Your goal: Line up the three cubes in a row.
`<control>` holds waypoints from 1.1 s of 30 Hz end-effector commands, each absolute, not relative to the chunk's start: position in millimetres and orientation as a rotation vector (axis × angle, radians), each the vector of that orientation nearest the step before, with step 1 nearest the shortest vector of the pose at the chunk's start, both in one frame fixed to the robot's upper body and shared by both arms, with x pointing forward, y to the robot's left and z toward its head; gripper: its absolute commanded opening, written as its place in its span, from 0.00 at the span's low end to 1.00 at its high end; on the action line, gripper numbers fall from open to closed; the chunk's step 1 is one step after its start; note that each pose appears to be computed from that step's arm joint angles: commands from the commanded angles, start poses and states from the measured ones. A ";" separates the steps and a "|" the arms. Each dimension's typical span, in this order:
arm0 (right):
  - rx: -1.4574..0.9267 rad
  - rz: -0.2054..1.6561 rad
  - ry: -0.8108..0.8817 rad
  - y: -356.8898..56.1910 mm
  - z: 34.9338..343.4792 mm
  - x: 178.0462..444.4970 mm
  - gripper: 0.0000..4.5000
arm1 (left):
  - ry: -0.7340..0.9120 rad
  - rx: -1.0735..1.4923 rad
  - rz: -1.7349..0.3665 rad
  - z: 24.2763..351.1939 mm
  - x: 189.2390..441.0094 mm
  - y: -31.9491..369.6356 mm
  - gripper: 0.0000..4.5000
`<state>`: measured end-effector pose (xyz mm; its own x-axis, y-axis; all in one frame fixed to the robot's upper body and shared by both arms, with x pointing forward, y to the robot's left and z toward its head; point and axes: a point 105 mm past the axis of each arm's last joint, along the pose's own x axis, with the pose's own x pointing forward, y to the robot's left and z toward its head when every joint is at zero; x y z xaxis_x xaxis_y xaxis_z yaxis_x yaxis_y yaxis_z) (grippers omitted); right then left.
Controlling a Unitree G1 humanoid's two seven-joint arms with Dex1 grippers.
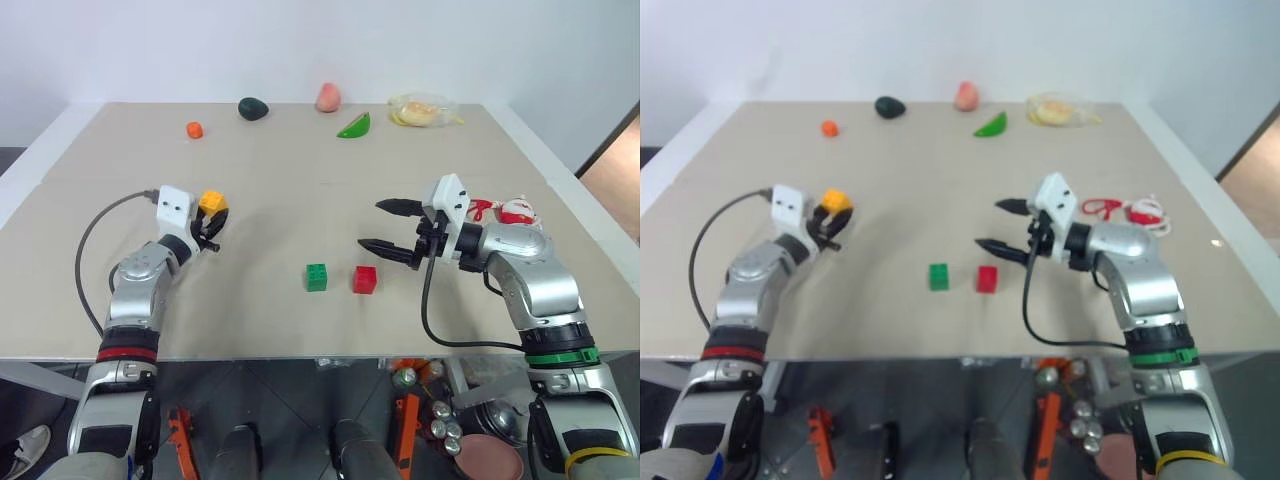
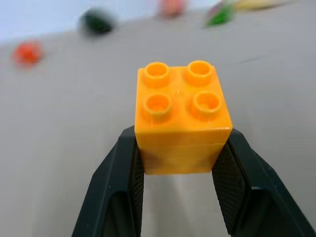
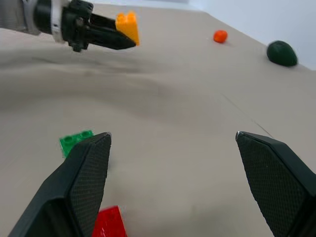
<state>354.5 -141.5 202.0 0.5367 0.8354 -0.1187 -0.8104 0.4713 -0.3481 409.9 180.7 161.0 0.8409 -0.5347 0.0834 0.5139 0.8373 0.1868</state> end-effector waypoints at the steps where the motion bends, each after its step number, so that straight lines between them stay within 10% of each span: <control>1: -0.391 0.980 -0.132 -147.9 219.1 348.8 0.93 | -0.192 0.192 -0.844 168.4 393.3 163.7 0.30; 11: -0.382 0.928 -0.114 -160.6 218.5 335.8 0.93 | -0.019 0.307 -1.378 131.6 353.5 156.6 0.30; 33: -0.360 0.901 -0.087 -164.0 214.6 321.6 0.93 | 0.063 0.411 -1.436 112.0 359.2 143.8 0.30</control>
